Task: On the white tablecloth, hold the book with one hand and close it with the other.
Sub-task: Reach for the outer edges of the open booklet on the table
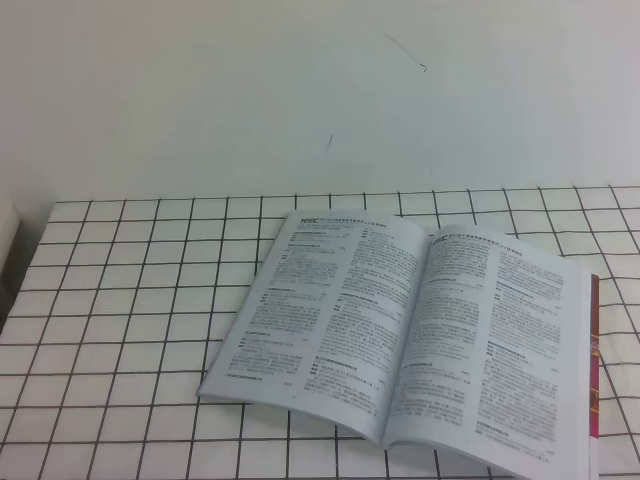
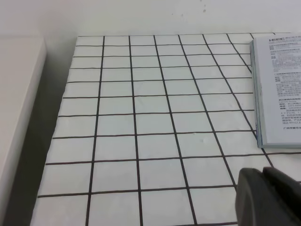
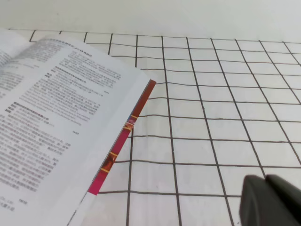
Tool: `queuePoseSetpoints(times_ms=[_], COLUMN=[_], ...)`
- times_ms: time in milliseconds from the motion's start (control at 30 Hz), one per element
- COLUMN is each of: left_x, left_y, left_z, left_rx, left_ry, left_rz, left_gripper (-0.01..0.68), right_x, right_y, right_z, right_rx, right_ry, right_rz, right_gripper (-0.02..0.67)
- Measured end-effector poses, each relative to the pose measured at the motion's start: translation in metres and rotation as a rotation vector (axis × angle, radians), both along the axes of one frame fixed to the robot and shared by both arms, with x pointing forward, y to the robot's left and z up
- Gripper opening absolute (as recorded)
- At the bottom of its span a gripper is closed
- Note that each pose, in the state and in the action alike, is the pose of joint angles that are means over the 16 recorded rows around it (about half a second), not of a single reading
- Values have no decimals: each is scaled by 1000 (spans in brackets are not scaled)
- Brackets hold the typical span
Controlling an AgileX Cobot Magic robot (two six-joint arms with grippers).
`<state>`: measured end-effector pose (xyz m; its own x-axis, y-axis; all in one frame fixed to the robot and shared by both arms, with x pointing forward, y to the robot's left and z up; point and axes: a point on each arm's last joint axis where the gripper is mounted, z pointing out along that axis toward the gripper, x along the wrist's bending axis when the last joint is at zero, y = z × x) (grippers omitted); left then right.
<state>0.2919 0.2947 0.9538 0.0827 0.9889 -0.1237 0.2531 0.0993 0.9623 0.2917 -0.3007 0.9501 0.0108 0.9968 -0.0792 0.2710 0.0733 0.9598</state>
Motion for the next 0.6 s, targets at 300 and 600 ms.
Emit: queuePoseSetpoints(times_ms=[300,600], left_x=[0,0], left_y=[0,0], left_z=[0,0], left_rx=[0,0], left_ry=[0,0], left_rz=[0,0], left_gripper=[-2,-3], right_x=[0,0], right_y=[0,0], right_z=[0,0], right_rx=[0,0], right_ry=[0,0], right_rz=[0,0], right_gripper=[-3,-3])
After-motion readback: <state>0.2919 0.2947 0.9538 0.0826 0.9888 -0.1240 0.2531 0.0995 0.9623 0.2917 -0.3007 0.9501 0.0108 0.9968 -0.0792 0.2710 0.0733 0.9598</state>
